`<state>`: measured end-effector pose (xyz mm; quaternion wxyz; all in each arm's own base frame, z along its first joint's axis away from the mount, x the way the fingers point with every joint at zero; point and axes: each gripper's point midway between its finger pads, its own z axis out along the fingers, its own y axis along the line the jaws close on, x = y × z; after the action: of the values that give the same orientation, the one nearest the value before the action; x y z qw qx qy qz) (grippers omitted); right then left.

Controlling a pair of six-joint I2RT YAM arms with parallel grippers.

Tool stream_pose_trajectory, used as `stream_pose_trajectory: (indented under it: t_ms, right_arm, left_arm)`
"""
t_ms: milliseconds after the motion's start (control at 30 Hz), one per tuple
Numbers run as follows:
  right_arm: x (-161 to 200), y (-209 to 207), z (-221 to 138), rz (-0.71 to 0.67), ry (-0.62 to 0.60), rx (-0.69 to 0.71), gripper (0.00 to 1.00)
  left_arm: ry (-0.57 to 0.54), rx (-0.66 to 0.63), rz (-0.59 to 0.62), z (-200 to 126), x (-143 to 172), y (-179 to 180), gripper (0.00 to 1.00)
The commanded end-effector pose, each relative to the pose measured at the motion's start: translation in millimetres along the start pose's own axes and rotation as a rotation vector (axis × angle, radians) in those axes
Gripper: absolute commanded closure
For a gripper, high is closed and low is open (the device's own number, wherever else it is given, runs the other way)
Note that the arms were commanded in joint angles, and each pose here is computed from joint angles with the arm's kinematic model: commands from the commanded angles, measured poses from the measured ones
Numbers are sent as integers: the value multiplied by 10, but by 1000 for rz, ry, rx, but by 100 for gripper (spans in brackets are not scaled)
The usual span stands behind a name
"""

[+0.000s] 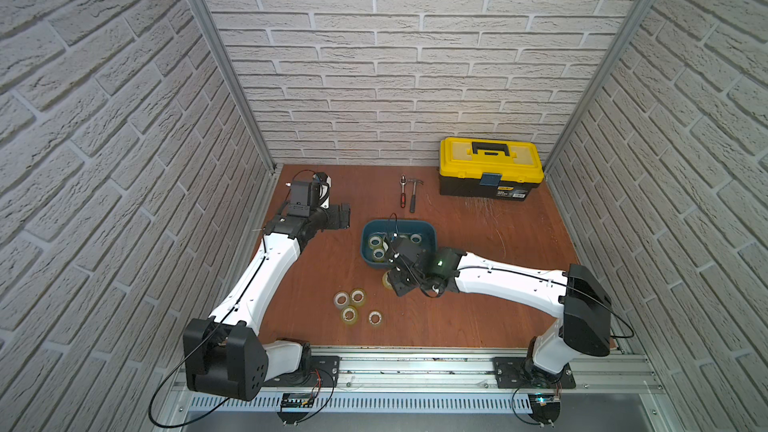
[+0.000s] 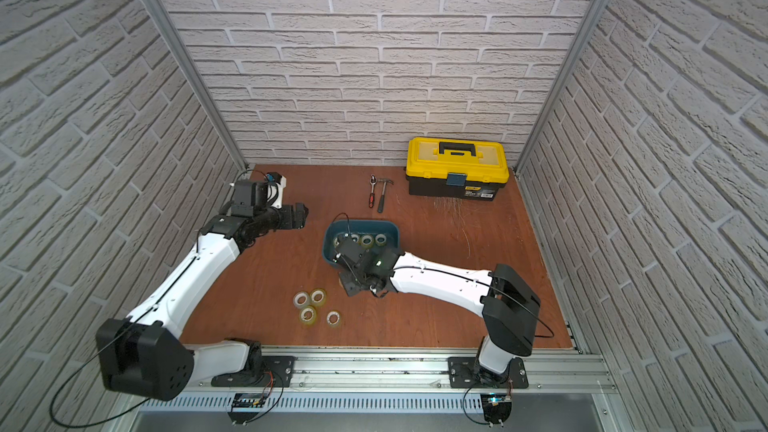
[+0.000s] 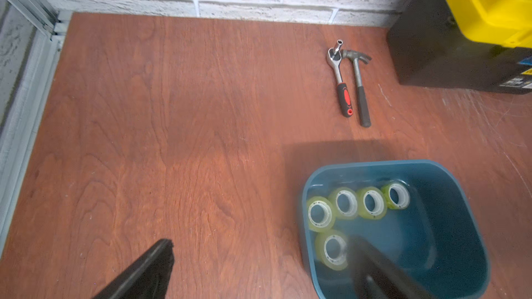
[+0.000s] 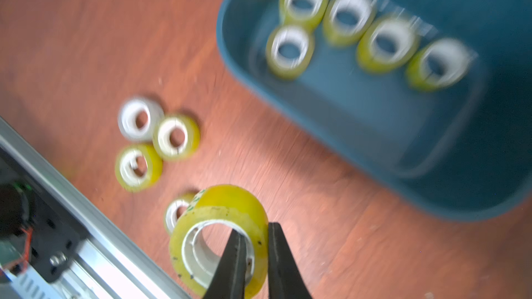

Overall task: Put the transparent tape into the storage box
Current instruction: Pick up the tape at the center of the board, then place the tape in the storage box.

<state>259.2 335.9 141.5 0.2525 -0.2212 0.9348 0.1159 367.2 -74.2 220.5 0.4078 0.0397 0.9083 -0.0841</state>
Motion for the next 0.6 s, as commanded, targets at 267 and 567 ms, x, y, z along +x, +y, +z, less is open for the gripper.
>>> stream_pose_trajectory:
  t_ms: [267,567]
  right_arm:
    - [-403,-685,864,-11,165,89,96]
    - [-120,-688,1248,9,263,58,93]
  left_arm:
    - [-121,-71,45,-179,-180,74,2]
    - [-94,-67,49,-105,-137,66,2]
